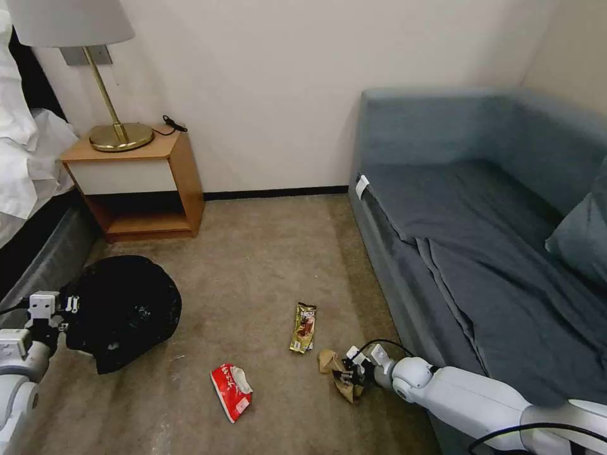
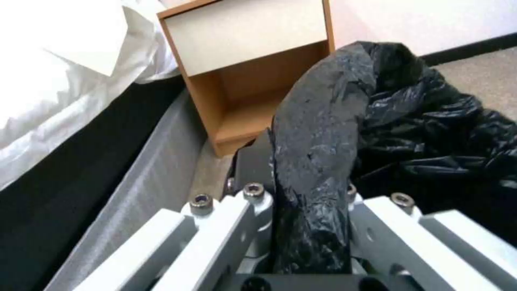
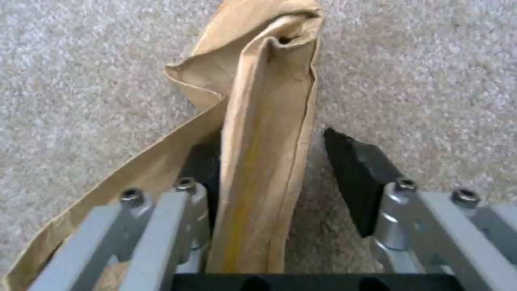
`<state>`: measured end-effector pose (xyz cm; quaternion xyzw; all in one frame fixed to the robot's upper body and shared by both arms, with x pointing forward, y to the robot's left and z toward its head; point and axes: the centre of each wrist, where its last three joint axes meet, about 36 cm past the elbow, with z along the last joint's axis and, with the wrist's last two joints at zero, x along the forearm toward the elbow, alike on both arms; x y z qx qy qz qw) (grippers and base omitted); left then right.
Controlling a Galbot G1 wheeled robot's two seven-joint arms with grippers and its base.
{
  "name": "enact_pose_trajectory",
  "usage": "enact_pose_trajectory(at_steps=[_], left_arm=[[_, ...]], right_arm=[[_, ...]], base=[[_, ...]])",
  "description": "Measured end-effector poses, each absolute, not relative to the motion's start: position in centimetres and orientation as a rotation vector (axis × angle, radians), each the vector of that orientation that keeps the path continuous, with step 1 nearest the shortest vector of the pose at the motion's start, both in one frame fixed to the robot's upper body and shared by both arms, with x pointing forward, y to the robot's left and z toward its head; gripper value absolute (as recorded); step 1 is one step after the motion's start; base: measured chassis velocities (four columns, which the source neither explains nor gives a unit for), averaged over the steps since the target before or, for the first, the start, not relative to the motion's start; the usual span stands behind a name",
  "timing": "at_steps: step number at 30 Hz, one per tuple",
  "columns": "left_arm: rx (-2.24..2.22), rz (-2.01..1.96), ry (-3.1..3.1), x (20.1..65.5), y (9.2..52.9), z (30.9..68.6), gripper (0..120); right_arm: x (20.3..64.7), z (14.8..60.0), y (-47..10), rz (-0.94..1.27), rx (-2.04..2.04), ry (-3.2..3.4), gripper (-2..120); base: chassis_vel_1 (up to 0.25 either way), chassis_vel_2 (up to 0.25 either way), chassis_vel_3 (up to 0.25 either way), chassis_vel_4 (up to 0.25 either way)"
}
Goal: Pick up the trash bin, then pick up the garbage on the floor and place it into the trash bin.
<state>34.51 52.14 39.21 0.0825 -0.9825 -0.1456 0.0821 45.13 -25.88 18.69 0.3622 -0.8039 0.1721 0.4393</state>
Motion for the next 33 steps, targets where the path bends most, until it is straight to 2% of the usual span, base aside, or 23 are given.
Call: enact_pose_trajectory(at_steps=[2, 6, 7, 12, 14, 17, 26, 33], left_arm=[[0.246, -0.436, -2.937, 34.5, 52.1, 39.3, 6], [0.246, -0.436, -2.938, 34.5, 52.1, 39.3, 6], [0.248, -0.438, -2.938, 34.3, 52.2, 39.4, 6], [0.251, -0.445, -2.938, 34.0, 52.4, 39.6, 6], [0.252, -0.453, -2.942, 33.8, 52.8, 39.9, 6], [0.257, -0.461, -2.944, 33.8, 53.1, 40.1, 6], [0.255, -0.466, -2.945, 33.5, 53.2, 40.0, 6], [0.264, -0.467, -2.959, 33.6, 53.4, 39.8, 6]], right_arm=[[45.1, 18.9, -25.7, 0.424, 0.906, -2.000, 33], [45.0, 18.9, -25.6, 0.422, 0.907, -2.001, 28], [44.9, 18.9, -25.5, 0.422, 0.905, -2.001, 23], [44.8, 18.8, -25.4, 0.423, 0.901, -2.001, 14], [44.7, 19.0, -25.2, 0.422, 0.903, -2.004, 5], [44.9, 19.4, -25.0, 0.421, 0.904, -2.014, 0], [46.0, 20.8, -24.3, 0.409, 0.911, -2.056, 0], [47.8, 25.4, -22.1, 0.424, 1.009, -2.144, 0]], base=[[0.000, 0.000, 0.000, 0.000], [0.000, 0.000, 0.000, 0.000], [0.000, 0.000, 0.000, 0.000], [0.000, 0.000, 0.000, 0.000], [0.000, 0.000, 0.000, 0.000], [0.000, 0.000, 0.000, 0.000], [0.000, 0.000, 0.000, 0.000], [0.000, 0.000, 0.000, 0.000]])
